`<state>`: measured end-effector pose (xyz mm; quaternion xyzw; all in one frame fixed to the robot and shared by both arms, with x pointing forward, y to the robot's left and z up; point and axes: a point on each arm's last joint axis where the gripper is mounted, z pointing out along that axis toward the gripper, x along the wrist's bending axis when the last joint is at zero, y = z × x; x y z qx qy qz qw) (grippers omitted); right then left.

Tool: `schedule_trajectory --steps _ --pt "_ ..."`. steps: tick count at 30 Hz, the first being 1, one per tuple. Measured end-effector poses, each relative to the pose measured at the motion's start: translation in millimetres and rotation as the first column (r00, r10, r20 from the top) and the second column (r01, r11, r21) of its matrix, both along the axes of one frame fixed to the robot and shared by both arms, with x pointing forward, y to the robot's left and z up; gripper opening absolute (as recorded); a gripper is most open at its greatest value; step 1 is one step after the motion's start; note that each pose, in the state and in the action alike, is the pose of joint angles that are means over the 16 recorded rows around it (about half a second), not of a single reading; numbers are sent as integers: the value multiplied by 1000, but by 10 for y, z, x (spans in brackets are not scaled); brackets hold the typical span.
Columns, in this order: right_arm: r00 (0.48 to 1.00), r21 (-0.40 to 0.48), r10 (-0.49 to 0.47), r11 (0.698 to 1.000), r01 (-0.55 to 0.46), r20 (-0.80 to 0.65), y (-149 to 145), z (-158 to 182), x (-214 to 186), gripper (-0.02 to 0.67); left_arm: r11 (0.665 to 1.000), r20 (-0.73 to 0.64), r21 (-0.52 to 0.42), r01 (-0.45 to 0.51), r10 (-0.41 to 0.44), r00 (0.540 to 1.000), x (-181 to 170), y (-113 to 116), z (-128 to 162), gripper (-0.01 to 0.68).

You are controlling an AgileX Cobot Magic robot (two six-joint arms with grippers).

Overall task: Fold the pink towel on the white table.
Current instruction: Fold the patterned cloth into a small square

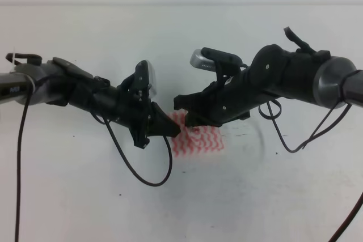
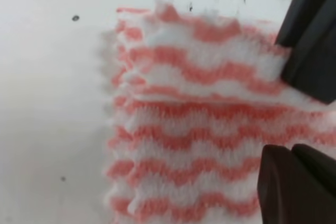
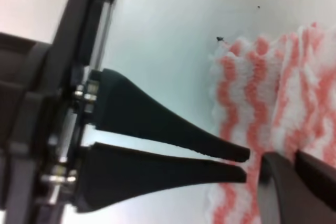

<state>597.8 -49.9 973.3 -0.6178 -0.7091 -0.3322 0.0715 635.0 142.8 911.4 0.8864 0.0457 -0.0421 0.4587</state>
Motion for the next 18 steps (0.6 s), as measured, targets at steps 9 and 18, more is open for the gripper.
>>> schedule_trajectory --steps 9,18 --pt "1000 1 -5 1000 5 5 0 -3 7 -17 1000 10 -4 -9 9 1000 16 63 57 -5" --pt "1000 7 -17 1000 17 14 1 -8 23 -18 1000 15 0 -18 18 1000 29 86 54 -5"
